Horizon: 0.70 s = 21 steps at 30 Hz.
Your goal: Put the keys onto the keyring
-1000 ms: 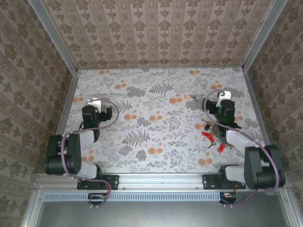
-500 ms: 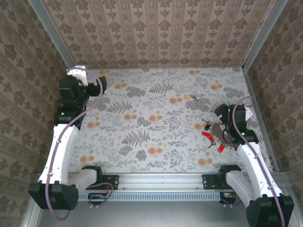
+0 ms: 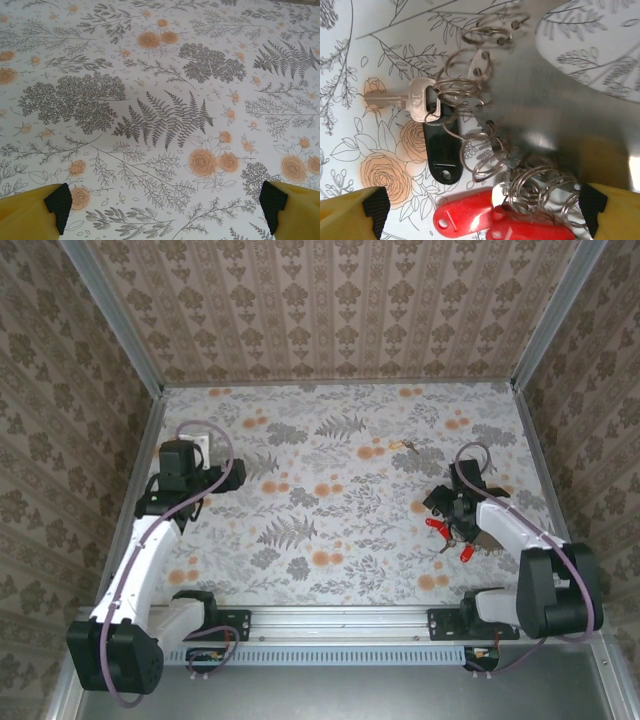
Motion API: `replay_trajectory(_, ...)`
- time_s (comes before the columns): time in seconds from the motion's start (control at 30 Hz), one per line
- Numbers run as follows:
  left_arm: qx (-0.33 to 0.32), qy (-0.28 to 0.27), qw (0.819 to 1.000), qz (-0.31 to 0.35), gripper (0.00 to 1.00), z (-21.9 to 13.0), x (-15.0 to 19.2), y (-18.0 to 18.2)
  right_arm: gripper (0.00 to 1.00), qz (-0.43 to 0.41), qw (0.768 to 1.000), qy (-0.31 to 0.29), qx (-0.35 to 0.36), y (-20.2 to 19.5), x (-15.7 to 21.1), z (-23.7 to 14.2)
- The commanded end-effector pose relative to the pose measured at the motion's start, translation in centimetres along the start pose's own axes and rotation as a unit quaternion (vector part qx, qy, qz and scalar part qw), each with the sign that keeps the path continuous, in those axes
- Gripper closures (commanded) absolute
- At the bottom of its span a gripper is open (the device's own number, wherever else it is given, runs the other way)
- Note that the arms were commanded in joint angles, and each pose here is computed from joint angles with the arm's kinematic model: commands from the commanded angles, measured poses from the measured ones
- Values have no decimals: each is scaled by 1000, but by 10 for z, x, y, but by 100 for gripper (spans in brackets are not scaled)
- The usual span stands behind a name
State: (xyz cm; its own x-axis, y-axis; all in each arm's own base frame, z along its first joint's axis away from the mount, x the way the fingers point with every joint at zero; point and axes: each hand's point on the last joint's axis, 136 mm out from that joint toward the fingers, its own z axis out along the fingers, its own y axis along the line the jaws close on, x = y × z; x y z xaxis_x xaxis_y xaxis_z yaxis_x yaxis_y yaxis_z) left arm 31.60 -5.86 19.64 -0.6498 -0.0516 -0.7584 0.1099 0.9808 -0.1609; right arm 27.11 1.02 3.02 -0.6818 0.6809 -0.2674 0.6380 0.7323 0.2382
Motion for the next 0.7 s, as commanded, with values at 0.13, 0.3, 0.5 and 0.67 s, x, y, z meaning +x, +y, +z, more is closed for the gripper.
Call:
replay_trajectory(0.13, -17, 1, 1000, 5, 0, -3, -7, 1, 1, -113, 988, 48, -95, 69, 17, 11)
replay_trajectory(0.3, -34, 0, 999, 14, 0, -5, -7, 7, 0, -198, 969, 62, -135, 123, 45, 9)
replay_trajectory(0.5, -52, 1, 998, 23, 0, -6, -5, 13, 0, -246, 951, 79, -172, 185, 75, 4)
replay_trajectory(0.67, -46, 6, 998, 31, 0, -4, -2, 7, 0, -278, 936, 98, -190, 207, 98, -18)
